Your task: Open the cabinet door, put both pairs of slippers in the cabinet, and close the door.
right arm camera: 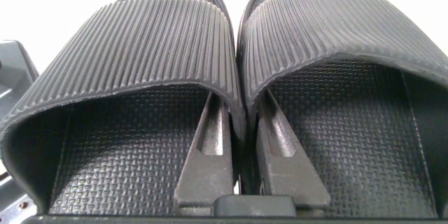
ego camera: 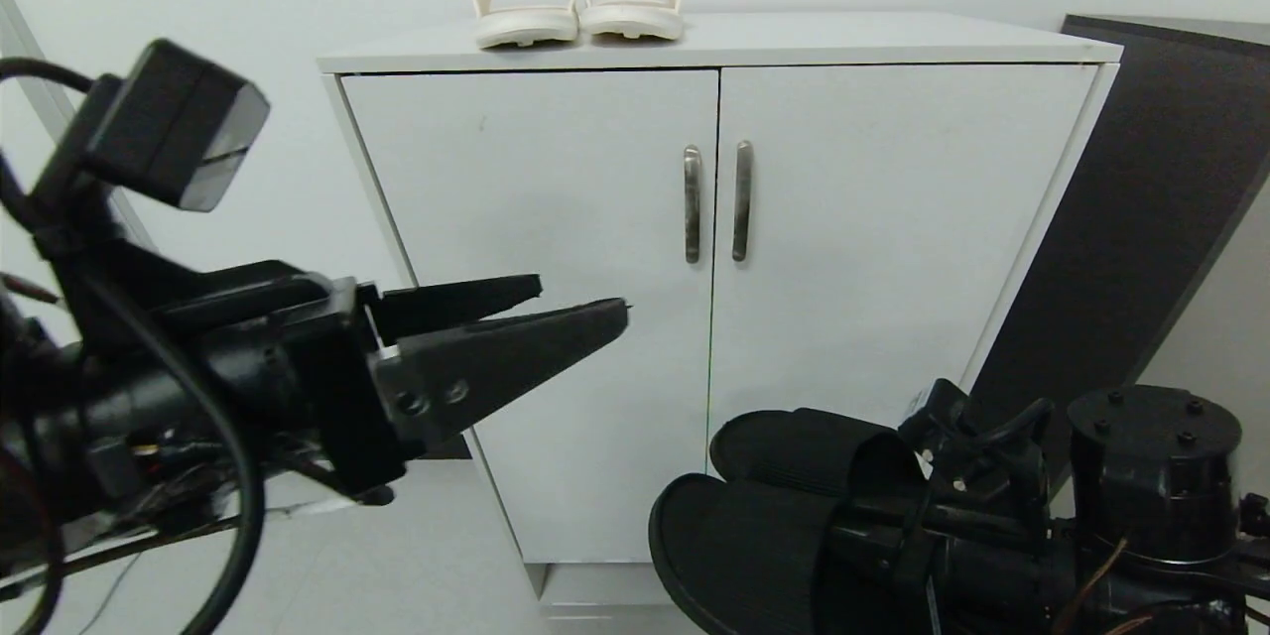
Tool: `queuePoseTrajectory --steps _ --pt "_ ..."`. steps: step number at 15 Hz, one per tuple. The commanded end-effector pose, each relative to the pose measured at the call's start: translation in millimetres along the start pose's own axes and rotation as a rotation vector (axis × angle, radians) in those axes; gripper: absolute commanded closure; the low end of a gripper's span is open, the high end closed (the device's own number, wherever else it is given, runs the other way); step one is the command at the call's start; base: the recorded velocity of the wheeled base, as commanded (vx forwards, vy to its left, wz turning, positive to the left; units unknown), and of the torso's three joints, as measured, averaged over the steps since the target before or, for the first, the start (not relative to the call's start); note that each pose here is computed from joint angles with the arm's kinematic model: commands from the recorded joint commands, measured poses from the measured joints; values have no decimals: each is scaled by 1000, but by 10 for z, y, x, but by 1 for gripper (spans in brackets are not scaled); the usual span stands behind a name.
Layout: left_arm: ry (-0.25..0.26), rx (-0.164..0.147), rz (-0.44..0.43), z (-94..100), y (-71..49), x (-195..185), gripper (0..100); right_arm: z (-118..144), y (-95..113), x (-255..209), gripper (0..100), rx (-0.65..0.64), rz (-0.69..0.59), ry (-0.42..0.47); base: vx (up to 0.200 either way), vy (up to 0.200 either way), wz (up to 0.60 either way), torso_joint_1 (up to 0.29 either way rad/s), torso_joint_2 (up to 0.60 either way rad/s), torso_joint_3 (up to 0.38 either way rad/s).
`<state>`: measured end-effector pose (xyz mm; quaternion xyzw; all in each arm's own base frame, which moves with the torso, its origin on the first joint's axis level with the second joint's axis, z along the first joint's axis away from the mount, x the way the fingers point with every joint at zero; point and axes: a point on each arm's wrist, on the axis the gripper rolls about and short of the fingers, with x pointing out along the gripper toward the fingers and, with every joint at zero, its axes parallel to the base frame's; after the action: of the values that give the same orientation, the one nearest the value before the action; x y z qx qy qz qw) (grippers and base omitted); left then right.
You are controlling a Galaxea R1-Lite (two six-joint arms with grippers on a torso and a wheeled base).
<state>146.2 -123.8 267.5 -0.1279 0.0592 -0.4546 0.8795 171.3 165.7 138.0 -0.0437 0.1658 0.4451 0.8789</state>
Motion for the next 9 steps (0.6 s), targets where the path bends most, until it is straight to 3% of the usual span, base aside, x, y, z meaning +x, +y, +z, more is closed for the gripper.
queuePoseTrajectory --steps 1,4,7,9 --pt "50 -16 -38 -17 2 359 0 -7 -1 9 100 0 1 4 0 0 0 0 0 0" --pt "79 -21 -78 -39 -24 672 0 -10 1 1 100 0 1 4 0 0 0 0 0 0" --pt "86 -17 -184 21 -3 987 0 -43 3 31 100 2 7 19 0 0 0 0 0 0" --pt "84 -19 -244 101 98 1174 0 -53 -3 23 100 3 4 22 0 0 0 0 0 0"
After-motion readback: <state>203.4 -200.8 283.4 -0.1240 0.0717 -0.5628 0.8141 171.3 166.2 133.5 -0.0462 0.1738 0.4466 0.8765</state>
